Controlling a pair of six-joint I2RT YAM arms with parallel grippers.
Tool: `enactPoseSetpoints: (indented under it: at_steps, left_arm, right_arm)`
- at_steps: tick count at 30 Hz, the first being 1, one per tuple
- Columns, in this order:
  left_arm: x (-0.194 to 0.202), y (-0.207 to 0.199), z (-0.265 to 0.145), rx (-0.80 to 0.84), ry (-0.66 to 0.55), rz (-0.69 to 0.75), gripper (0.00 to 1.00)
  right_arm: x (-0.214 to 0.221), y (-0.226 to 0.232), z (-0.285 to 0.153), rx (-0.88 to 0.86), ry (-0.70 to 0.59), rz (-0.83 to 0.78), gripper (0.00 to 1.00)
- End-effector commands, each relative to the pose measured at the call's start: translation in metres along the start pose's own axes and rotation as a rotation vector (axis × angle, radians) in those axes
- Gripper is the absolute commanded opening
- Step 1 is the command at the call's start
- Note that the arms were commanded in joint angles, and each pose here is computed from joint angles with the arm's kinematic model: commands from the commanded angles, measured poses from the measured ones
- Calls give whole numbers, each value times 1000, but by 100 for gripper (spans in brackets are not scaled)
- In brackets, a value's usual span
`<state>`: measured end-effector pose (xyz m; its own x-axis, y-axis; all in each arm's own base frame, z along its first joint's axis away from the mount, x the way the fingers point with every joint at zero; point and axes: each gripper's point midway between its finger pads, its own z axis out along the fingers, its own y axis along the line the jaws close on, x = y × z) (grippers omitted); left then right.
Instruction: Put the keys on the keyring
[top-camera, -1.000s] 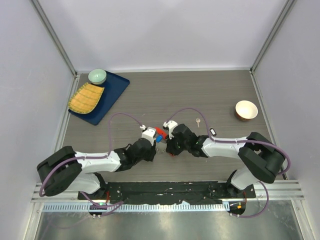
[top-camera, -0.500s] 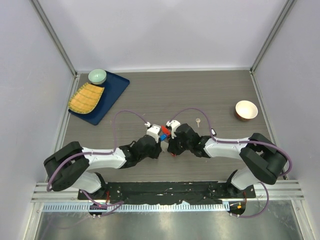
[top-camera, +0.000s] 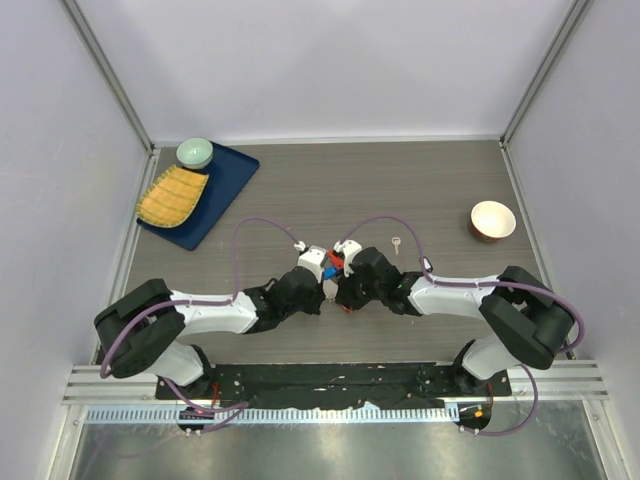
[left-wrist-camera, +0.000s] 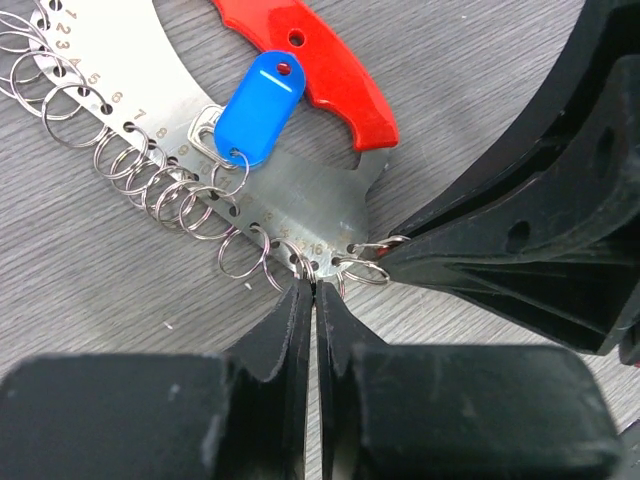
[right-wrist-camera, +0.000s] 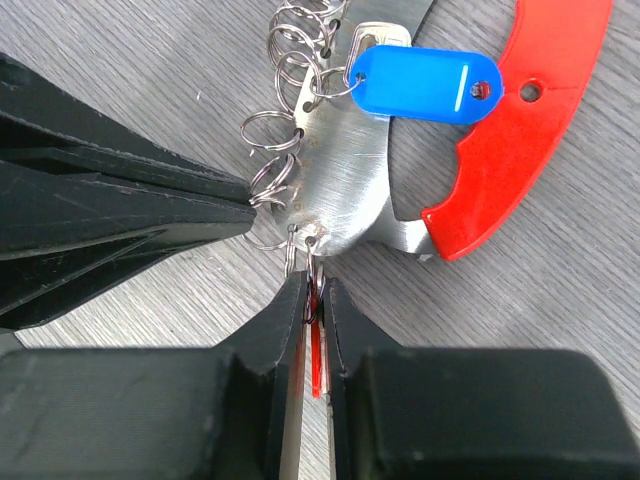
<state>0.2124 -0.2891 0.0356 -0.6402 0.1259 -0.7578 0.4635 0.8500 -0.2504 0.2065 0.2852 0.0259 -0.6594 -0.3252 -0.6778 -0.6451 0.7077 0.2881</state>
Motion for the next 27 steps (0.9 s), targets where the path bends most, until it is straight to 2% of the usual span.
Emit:
enactPoseSetpoints:
  at_steps: [1,7,11,12,15,16,27]
  left_arm:
    - [-12,-8,5,7,-17,-12,7]
    - [-13,0,7,-51,-4,-17,17]
    - [-9,1,10,-68,16,-12,19]
    - [-9,1,10,-71,20,-10,18]
    - [-12,1,8,-68,15,-5,7]
    - [-13,1,6,-68,10,1,0]
    - [-54,0,-24,18,-177,125,0]
  right_arm:
    - [-7,3,-6,-15,-31,-1,8]
    - [-7,3,-6,-16,-30,0,8]
    - [-9,4,-6,-21,-34,-2,8]
    - [-8,4,-6,-20,-31,-2,9]
    - [-10,4,-7,-19,-38,-4,8]
    - [-10,4,-8,-16,-37,-3,8]
    - [-22,8,-24,-28,-108,1,13]
